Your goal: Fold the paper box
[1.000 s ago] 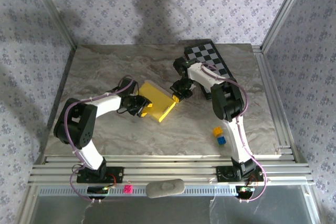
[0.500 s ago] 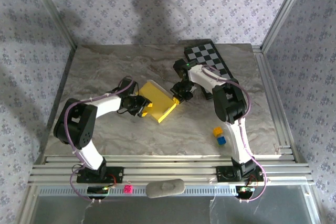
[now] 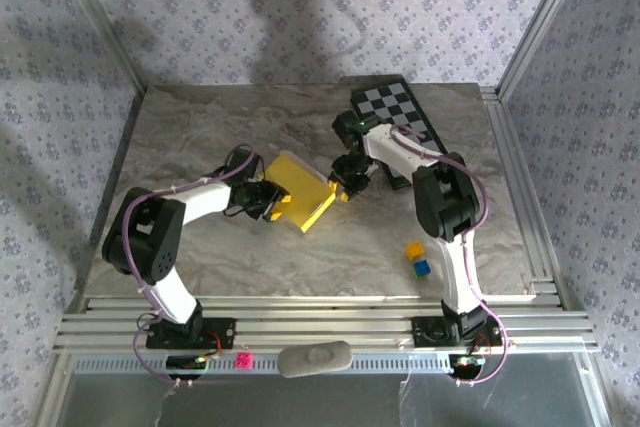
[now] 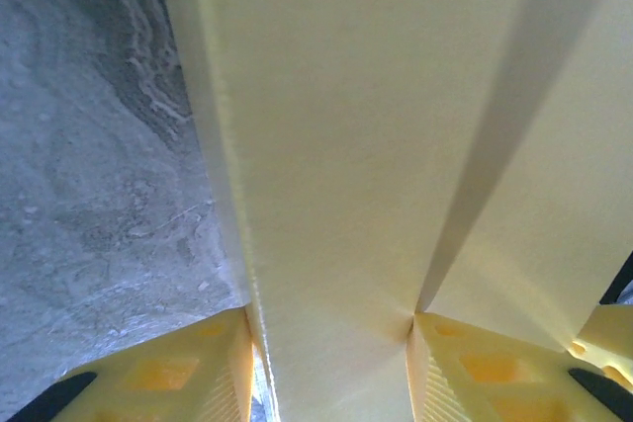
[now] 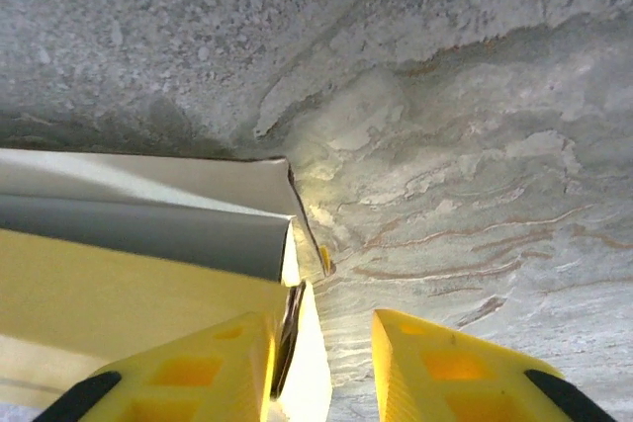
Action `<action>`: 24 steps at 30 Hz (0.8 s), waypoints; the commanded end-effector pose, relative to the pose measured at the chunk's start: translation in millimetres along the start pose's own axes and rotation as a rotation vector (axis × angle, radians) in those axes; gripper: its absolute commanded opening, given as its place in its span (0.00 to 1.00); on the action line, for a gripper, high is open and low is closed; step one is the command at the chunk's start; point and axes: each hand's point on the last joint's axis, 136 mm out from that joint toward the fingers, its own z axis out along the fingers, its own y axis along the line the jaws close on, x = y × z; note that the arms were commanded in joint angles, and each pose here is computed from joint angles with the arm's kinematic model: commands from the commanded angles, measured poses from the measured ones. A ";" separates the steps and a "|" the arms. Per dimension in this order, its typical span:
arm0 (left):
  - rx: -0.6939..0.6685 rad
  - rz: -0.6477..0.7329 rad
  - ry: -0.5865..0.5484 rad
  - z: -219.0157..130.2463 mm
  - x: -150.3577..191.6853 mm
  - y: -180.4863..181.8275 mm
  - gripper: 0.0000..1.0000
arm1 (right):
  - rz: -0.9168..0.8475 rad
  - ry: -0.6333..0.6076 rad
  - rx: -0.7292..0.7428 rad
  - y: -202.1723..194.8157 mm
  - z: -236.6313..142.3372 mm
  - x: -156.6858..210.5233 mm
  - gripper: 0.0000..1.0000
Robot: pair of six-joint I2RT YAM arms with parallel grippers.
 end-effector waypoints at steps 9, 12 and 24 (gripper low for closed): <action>-0.173 -0.034 -0.025 14.9 -6.1 43.6 0.40 | -0.076 0.022 -0.075 4.4 -27.7 5.6 0.42; -0.201 -0.013 -0.018 11.6 -4.9 46.8 0.40 | -0.068 0.010 -0.155 8.0 -30.3 -7.2 0.44; -0.306 0.253 0.171 -22.5 -5.3 80.0 0.28 | -0.614 -0.061 -0.282 34.8 -26.5 -34.1 0.40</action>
